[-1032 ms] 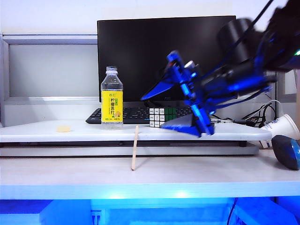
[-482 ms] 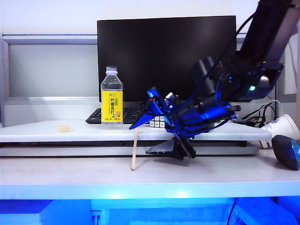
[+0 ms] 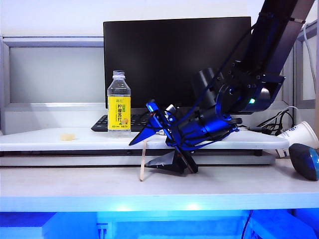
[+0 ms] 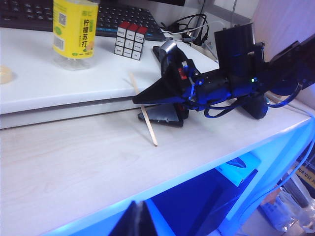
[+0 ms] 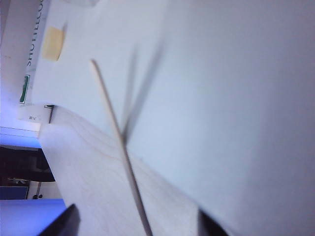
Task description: Grab a stick from the table and stick it in a plastic bottle.
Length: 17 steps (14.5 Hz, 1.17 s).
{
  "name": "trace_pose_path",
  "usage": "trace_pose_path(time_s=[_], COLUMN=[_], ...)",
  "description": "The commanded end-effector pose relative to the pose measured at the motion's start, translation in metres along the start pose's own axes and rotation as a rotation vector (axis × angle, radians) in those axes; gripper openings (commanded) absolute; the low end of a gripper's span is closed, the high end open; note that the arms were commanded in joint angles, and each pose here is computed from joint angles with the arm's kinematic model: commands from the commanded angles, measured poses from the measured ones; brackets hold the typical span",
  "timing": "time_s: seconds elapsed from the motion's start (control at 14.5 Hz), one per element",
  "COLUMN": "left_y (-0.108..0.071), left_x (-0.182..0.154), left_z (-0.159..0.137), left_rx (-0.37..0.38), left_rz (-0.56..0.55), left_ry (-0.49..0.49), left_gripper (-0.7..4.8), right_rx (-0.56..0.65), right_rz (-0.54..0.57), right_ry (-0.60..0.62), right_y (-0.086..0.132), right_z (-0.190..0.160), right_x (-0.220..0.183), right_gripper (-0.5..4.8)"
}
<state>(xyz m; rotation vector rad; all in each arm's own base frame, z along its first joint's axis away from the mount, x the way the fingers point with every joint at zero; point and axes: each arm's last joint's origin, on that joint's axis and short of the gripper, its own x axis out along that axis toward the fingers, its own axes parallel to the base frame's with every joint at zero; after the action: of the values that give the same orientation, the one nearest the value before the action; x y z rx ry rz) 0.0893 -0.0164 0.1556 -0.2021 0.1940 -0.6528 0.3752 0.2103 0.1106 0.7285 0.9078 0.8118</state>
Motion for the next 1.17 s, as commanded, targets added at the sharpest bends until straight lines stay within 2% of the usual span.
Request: trace_pose_path(time_s=[0.07,0.14,0.21,0.28,0.34,0.41,0.48,0.55,0.69,0.83,0.96,1.03,1.1,1.17], left_y=[0.0,0.0,0.0,0.0,0.0,0.0,0.0,0.0,0.0,0.0,0.0,0.0,0.0,0.0], left_x=[0.0,0.0,0.0,0.0,0.0,0.0,0.0,0.0,0.0,0.0,0.0,0.0,0.0,0.0], left_z=[-0.001,-0.001,-0.001,-0.001,-0.001,-0.001,-0.001,-0.001,-0.001,-0.001,-0.001,-0.001,-0.001,-0.001], left_rx=[-0.012,-0.012,-0.012,-0.012,-0.012,-0.012,-0.012,-0.012,-0.012,-0.012,-0.012,-0.012,-0.011,-0.011], left_rz=[-0.009,-0.009,-0.009,-0.009,-0.009,-0.009,-0.009,-0.009,-0.009,-0.007,-0.006,-0.006,-0.005,-0.004], left_ry=[0.012,0.012,0.012,0.012,0.012,0.012,0.012,0.012,0.012,0.012,0.012,0.012,0.011,0.011], left_gripper=[-0.04,-0.05,-0.04,-0.04,-0.04,-0.05,-0.05,-0.04,-0.05,-0.04,-0.04,-0.04,-0.05,-0.04], right_rx=[-0.002,-0.003,-0.001,-0.001,-0.001,-0.001,-0.001,-0.001,-0.002,-0.006,-0.046,-0.095,-0.248,-0.266], right_rz=[-0.014,-0.015,-0.033,-0.051,-0.056,-0.062,-0.065,-0.069,-0.076,-0.077,0.003,0.04,0.068,0.074], right_ry=[-0.015,-0.017,-0.031,-0.049,-0.054,-0.06,-0.063,-0.067,-0.075,-0.087,-0.09,-0.131,-0.249,-0.262], right_y=[0.0,0.0,0.0,-0.001,-0.001,-0.001,-0.001,-0.001,-0.001,-0.001,0.007,0.022,0.059,0.064], right_z=[0.001,0.001,0.001,0.002,0.002,0.002,0.002,0.002,0.003,0.003,0.008,0.016,0.034,0.038], right_x=[0.0,0.0,0.0,0.0,0.0,0.0,0.0,0.0,0.0,0.0,-0.001,-0.007,-0.028,-0.03], right_gripper=[2.84,2.41,1.71,1.35,1.23,0.75,0.62,0.23,-0.05,-0.05,-0.05,-0.05,-0.05,-0.05])
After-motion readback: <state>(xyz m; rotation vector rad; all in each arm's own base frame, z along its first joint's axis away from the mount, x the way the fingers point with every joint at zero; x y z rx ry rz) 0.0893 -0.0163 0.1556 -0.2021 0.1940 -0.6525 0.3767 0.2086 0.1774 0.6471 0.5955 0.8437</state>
